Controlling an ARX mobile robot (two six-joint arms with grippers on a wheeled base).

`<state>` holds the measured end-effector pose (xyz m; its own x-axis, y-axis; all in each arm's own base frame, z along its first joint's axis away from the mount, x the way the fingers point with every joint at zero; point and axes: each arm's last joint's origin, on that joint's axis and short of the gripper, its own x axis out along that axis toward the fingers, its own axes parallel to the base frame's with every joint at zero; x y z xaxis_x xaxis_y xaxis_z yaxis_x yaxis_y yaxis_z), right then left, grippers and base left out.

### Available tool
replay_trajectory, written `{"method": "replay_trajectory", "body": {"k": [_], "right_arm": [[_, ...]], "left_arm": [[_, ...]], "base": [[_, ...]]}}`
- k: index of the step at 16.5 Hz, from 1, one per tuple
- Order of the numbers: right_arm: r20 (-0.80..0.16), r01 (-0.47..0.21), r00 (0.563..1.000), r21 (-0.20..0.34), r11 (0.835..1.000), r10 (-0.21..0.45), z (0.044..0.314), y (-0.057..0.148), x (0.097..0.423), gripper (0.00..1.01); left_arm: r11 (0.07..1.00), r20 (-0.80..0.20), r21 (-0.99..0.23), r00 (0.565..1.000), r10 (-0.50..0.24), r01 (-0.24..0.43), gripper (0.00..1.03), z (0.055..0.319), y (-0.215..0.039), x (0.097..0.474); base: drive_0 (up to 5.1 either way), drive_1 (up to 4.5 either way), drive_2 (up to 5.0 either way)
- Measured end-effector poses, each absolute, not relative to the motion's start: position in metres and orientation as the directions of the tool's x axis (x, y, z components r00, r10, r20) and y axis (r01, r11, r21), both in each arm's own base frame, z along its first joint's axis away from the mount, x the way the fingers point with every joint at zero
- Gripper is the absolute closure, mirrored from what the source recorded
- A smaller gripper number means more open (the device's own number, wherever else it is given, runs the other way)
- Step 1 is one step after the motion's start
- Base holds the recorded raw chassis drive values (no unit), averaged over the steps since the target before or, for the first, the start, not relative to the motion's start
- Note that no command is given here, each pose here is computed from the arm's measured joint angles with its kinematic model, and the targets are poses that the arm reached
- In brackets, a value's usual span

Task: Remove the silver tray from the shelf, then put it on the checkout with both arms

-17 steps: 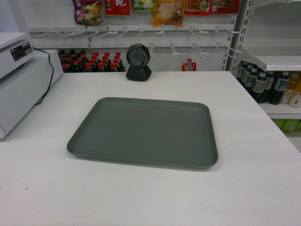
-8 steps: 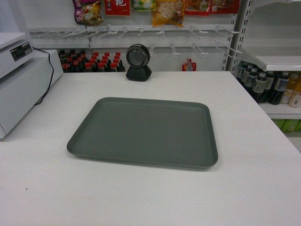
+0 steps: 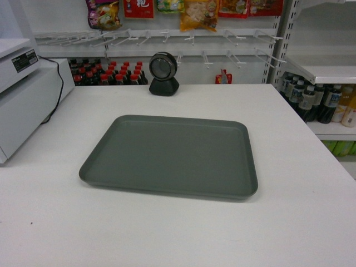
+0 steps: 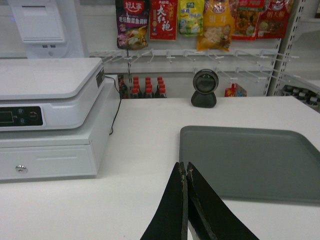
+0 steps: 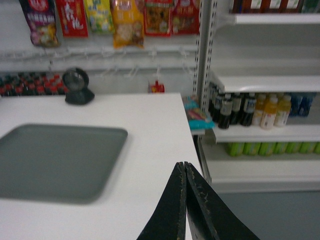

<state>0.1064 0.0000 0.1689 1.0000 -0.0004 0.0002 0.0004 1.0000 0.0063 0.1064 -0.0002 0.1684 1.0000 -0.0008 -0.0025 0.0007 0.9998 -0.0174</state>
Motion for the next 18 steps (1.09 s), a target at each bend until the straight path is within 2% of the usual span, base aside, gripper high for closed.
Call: {"method": "replay_trajectory", "body": {"k": [2, 4, 6, 10, 18], "right_arm": [[-0.041, -0.002, 0.999, 0.006, 1.000, 0.003, 0.1640, 0.0001, 0.1023, 0.99], [-0.035, 0.000, 0.999, 0.006, 1.000, 0.000, 0.1638, 0.0000, 0.0991, 0.99], [0.015, 0.000, 1.000, 0.006, 1.000, 0.000, 0.1690, 0.0000, 0.0970, 0.99], [0.004, 0.000, 1.000, 0.006, 1.000, 0.000, 0.1670, 0.0000, 0.0972, 0.97], [0.004, 0.000, 1.000, 0.006, 1.000, 0.000, 0.1670, 0.0000, 0.0972, 0.06]], "left_arm": [[1.000, -0.035, -0.017, 0.999, -0.002, 0.001, 1.02, 0.1643, -0.0002, 0.1021], [1.000, -0.043, -0.018, 0.999, -0.001, 0.000, 1.02, 0.1628, -0.0001, 0.0994], [1.000, 0.014, -0.017, 1.000, 0.002, -0.001, 1.02, 0.1691, -0.0001, 0.0973], [1.000, -0.003, -0.017, 1.000, -0.001, 0.001, 1.00, 0.1662, -0.0002, 0.0976], [1.000, -0.003, -0.017, 1.000, -0.002, 0.001, 0.10, 0.1662, -0.0002, 0.0976]], "base": [[0.0, 0.00, 0.0], [0.0, 0.00, 0.0], [0.0, 0.00, 0.0], [0.0, 0.00, 0.0], [0.0, 0.00, 0.0]]}}
